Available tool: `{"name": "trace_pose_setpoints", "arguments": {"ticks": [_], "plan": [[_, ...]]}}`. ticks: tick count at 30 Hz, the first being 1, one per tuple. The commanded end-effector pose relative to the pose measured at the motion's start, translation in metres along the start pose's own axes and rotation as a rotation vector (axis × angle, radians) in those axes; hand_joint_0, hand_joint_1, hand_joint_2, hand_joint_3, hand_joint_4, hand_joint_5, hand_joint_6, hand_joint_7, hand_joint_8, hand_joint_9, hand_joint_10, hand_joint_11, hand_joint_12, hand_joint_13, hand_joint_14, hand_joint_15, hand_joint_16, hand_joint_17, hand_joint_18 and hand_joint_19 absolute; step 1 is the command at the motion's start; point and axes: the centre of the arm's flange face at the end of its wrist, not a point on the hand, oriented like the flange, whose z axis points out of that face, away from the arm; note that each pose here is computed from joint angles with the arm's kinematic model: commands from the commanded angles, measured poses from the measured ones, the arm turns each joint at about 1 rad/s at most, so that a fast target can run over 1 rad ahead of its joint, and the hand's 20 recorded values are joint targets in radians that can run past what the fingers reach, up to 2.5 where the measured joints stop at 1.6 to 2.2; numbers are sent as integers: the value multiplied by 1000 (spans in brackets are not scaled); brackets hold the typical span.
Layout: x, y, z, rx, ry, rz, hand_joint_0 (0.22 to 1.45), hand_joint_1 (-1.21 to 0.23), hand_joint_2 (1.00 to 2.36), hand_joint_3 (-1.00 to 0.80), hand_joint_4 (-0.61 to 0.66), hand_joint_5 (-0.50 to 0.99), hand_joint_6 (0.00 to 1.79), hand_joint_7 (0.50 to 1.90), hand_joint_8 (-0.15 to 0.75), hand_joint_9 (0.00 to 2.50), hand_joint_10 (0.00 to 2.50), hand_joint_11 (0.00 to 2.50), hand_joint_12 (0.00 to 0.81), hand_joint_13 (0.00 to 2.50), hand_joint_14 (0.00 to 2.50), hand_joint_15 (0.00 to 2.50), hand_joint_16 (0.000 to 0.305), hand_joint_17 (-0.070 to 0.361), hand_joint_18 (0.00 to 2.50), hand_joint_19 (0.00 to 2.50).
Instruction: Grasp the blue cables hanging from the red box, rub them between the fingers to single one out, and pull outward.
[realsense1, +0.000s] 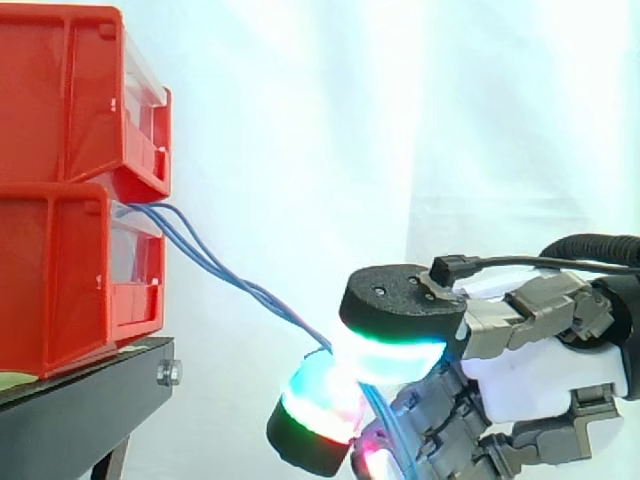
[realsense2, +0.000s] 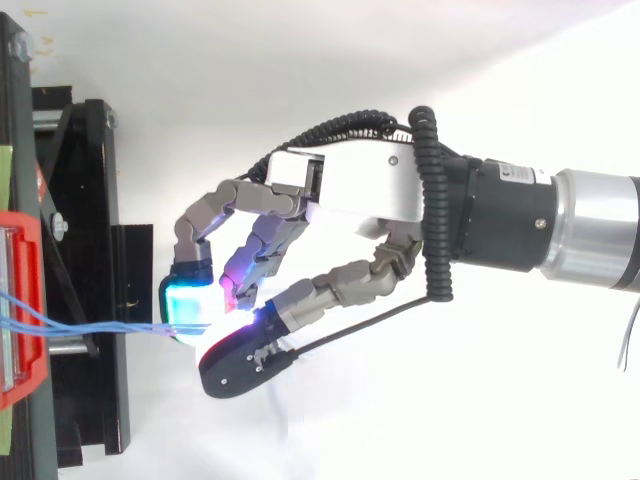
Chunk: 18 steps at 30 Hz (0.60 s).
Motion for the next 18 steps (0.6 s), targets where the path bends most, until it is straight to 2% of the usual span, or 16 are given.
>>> {"name": "trace_pose_setpoints", "arguments": {"ticks": [1, 7, 12, 15, 18], "plan": [[-1, -1, 0, 1, -1, 2, 546, -692, 1000, -500, 38, -150, 892, 943, 273, 1051, 23, 736, 379, 940, 23, 588, 55, 123, 773, 594], [0, 0, 0, 0, 1, 4, 498, -610, 1000, -500, 56, -147, 873, 934, 289, 1071, 22, 741, 396, 954, 23, 586, 59, 133, 793, 590], [0, 0, 0, -2, 1, 4, 527, -599, 1000, -500, 51, -148, 868, 941, 290, 1072, 23, 733, 393, 952, 22, 587, 57, 129, 776, 602], [0, 0, 0, -3, -1, 5, 594, -640, 1009, -367, 33, -146, 867, 971, 276, 1071, 22, 741, 379, 948, 24, 593, 54, 122, 755, 611], [0, 2, 1, -3, 1, 5, 603, -698, 1013, -243, 13, -143, 876, 976, 291, 1075, 23, 743, 393, 961, 23, 583, 57, 128, 786, 592]]}}
